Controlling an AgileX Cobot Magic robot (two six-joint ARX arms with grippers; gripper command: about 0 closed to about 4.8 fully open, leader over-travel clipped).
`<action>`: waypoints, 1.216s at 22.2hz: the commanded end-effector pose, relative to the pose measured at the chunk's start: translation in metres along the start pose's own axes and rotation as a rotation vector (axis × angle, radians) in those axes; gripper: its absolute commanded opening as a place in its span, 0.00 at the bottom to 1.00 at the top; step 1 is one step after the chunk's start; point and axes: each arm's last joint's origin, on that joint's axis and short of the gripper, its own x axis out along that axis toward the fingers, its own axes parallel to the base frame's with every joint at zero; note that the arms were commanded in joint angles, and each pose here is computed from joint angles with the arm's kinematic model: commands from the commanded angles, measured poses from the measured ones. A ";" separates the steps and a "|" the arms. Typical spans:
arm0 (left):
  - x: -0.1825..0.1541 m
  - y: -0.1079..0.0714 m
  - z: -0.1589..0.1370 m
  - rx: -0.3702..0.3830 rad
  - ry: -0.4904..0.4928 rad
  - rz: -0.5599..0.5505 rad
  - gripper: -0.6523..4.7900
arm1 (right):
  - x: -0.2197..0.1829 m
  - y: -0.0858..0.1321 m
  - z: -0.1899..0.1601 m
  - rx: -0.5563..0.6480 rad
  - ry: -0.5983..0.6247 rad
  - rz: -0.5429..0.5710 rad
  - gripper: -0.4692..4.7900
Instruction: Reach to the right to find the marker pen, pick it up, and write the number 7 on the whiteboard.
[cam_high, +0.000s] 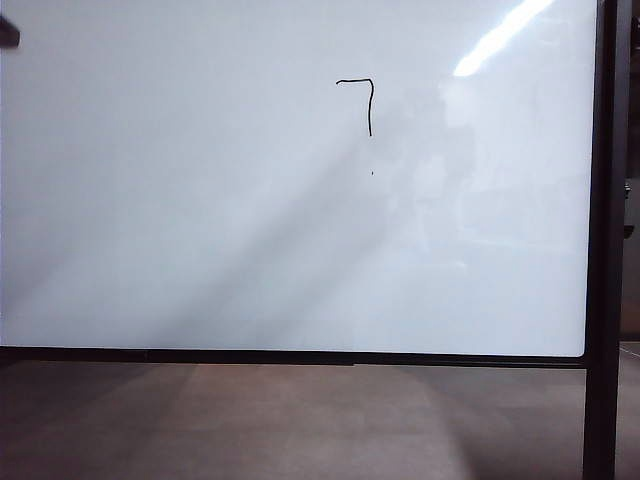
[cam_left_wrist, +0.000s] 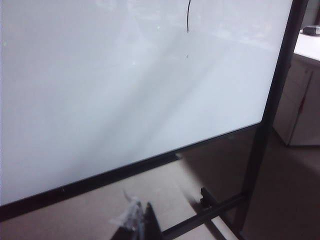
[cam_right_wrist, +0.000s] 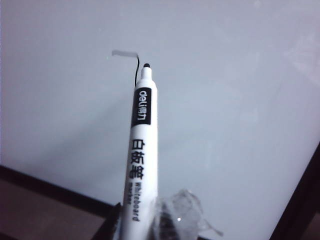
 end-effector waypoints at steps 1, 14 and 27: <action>-0.001 0.000 -0.010 -0.001 -0.005 0.005 0.11 | -0.007 0.000 -0.024 0.011 -0.053 -0.055 0.09; 0.005 -0.001 -0.024 -0.005 -0.028 0.021 0.11 | -0.009 0.000 -0.053 -0.006 0.034 -0.145 0.19; 0.005 0.001 -0.032 -0.034 -0.174 0.093 0.11 | -0.009 0.000 -0.053 -0.006 0.034 -0.145 0.19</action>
